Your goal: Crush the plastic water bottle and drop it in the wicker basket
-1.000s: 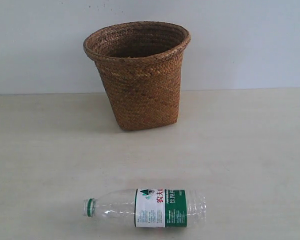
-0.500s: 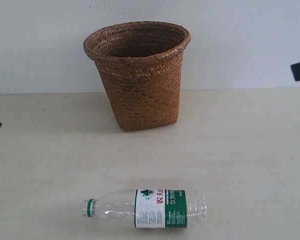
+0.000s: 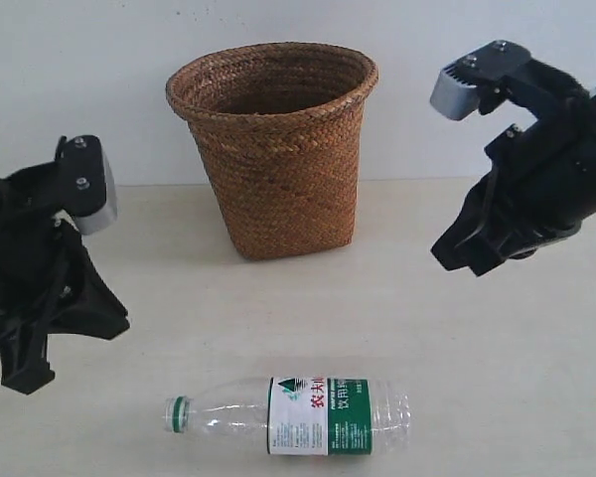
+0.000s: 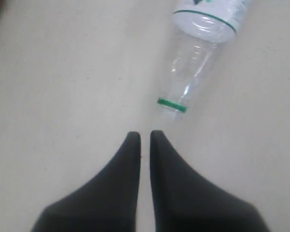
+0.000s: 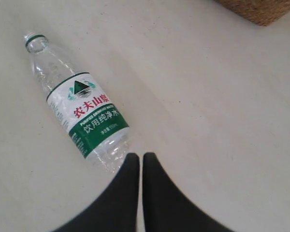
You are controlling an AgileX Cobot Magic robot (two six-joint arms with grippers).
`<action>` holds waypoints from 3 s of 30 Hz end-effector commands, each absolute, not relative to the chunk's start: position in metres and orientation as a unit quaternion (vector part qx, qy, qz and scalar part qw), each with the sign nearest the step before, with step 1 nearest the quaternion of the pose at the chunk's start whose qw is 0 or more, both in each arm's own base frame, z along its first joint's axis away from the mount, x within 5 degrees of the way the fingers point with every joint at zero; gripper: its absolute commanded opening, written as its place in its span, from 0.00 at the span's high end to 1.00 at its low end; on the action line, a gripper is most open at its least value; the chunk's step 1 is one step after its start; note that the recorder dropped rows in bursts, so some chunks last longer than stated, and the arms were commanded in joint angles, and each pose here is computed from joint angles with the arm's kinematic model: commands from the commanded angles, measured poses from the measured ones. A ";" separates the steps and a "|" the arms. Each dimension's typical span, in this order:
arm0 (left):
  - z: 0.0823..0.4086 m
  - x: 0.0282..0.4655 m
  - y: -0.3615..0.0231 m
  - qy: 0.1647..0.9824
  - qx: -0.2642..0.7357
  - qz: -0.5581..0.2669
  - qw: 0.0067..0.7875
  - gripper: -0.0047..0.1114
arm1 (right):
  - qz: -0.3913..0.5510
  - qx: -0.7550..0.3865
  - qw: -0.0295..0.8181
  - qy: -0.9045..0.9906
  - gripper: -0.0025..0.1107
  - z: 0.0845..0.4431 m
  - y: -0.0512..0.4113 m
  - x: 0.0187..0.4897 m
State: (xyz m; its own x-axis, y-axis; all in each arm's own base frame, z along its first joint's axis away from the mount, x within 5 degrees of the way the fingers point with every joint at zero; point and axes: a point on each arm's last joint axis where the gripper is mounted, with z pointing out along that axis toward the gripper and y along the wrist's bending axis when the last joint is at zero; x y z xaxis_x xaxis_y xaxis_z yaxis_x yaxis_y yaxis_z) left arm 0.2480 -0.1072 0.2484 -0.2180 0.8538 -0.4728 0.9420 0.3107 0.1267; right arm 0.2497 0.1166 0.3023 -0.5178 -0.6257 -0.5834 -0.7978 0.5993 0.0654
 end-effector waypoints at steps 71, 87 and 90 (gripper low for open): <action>0.116 0.286 -0.136 0.656 0.710 -0.198 0.166 0.92 | 0.256 -0.461 0.213 0.823 0.98 0.219 0.217 0.268; 0.115 0.286 -0.136 0.662 0.705 -0.196 0.162 0.92 | 0.262 -0.437 0.149 0.847 0.98 0.197 0.232 0.270; 0.115 0.286 -0.136 0.662 0.705 -0.196 0.162 0.92 | 0.262 -0.428 0.138 0.854 0.98 0.189 0.233 0.272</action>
